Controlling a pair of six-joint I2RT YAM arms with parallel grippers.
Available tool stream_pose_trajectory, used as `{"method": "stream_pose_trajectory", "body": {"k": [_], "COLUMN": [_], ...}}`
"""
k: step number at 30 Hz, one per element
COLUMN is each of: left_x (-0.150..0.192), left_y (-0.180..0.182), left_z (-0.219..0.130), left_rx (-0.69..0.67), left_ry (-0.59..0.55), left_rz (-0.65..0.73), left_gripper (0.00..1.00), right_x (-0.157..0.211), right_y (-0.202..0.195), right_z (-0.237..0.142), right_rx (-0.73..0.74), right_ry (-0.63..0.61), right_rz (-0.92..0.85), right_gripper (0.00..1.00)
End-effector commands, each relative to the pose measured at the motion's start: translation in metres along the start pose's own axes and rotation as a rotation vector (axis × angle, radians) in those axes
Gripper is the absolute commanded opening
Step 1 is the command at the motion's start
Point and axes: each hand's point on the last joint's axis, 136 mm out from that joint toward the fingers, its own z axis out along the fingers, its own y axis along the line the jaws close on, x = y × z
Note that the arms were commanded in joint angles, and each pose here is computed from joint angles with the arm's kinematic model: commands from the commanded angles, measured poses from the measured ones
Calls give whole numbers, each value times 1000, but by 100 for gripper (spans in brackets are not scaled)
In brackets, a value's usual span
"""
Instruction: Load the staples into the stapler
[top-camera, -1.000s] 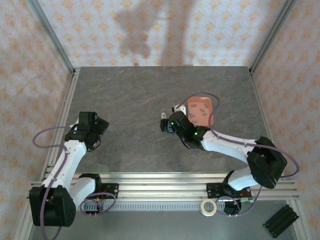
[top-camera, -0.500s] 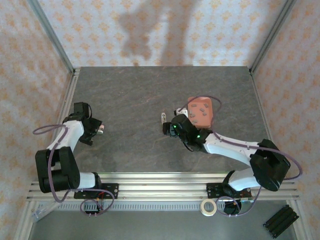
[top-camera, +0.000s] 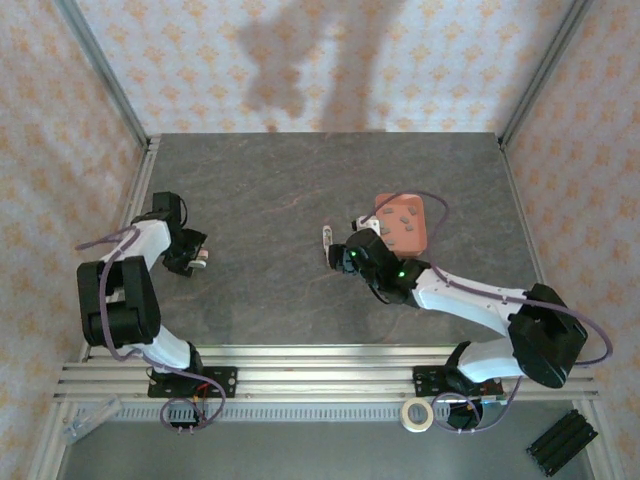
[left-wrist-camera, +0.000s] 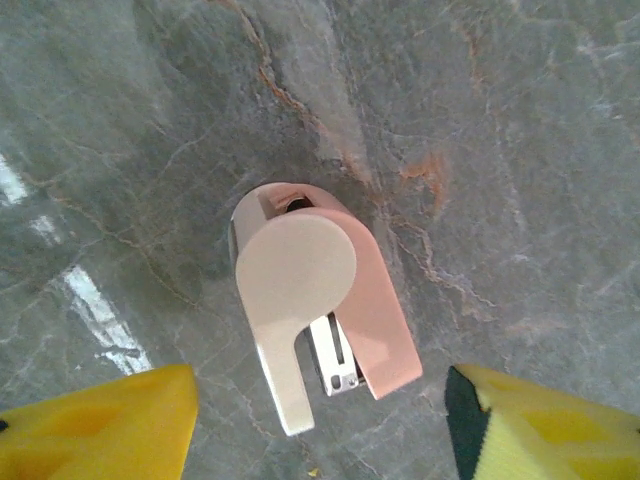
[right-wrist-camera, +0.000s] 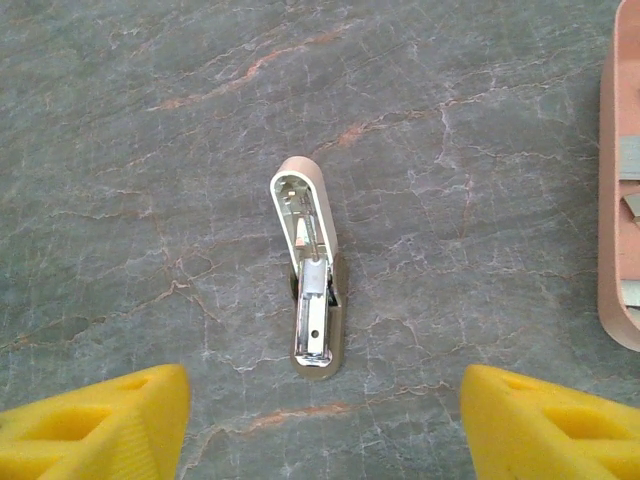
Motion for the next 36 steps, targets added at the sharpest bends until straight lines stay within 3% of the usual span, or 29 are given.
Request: {"method": "stream_pose_trajectory", "body": {"k": [1,8,11,17,20,29,36], "left_x": [-5,-3,1,17,35,104,163], "left_y": [-8,-8,-4,0,0,-8,-25], "left_z": [3,24,30,17,11,-13,-26], "left_rx": [-4,-19,-17,26,69,196,393], "left_ry": [14,42,53,60,74,168,294], "left_rz": [-38,-49,-54,-47,-46,90,175], "left_gripper": [65,55,46,36,32,31,29], "right_x": [-3,-3,-4,-6,-7,-3,5], "right_y": [-16,-24,-24,-25,-23,-16,17], "right_z": [-8,-12,-12,-13,-15,-22,-18], "right_rx": [59,90,91,94,78,1,-179], "right_ry": [-24,-37,-37,-52,-58,-58,-28], "right_rz": [-2,-17,-28,-14,1,26,40], "right_gripper": [71,71,71,71,71,71,70]}}
